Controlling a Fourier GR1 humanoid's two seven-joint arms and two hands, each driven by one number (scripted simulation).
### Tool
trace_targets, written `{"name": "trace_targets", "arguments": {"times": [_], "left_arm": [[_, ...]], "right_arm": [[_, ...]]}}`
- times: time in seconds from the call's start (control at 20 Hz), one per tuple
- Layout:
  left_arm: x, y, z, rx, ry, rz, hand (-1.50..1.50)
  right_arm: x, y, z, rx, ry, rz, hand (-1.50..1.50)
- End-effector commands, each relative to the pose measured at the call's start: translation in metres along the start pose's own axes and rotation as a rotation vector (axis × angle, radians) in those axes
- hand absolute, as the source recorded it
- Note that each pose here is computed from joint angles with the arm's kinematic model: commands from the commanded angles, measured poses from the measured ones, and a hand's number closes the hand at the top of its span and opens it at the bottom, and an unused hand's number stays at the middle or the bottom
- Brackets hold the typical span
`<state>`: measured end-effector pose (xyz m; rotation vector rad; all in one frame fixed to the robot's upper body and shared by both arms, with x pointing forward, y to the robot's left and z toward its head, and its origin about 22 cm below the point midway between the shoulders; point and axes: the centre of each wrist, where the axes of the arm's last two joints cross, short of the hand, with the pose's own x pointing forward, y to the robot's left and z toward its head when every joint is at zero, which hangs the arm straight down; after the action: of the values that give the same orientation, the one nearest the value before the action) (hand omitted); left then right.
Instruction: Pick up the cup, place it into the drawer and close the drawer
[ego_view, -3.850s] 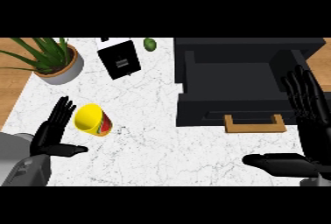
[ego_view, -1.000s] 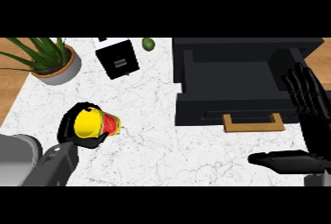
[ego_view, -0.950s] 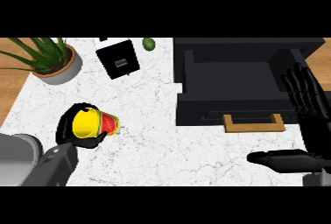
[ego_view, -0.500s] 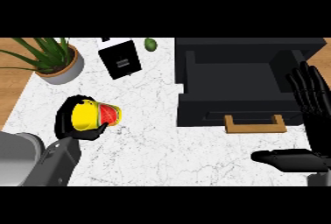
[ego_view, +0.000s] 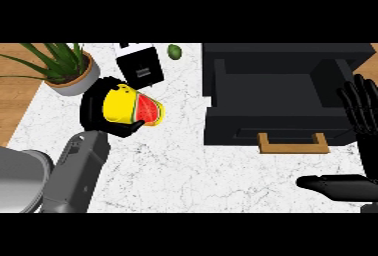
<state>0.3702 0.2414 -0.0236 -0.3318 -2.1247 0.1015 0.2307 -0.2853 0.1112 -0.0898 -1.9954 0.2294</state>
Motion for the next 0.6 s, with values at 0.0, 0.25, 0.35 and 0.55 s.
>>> {"name": "trace_targets", "arguments": {"times": [0.0,0.25,0.35,0.55], "left_arm": [[0.015,-0.050,-0.041,-0.062,-0.039,-0.008,1.50],[0.050,-0.087,-0.072,-0.156,-0.046,-0.010,1.50],[0.060,-0.116,-0.093,-0.156,-0.017,-0.028,1.50],[0.087,-0.154,-0.131,-0.189,-0.015,-0.092,1.50]], "right_arm": [[0.009,0.008,0.002,-0.007,0.001,0.003,-1.50],[0.008,0.008,0.009,-0.019,0.014,-0.008,-1.50],[0.002,-0.003,-0.012,0.016,0.014,0.000,-1.50],[-0.010,0.003,-0.007,-0.002,0.009,-0.013,-1.50]]}}
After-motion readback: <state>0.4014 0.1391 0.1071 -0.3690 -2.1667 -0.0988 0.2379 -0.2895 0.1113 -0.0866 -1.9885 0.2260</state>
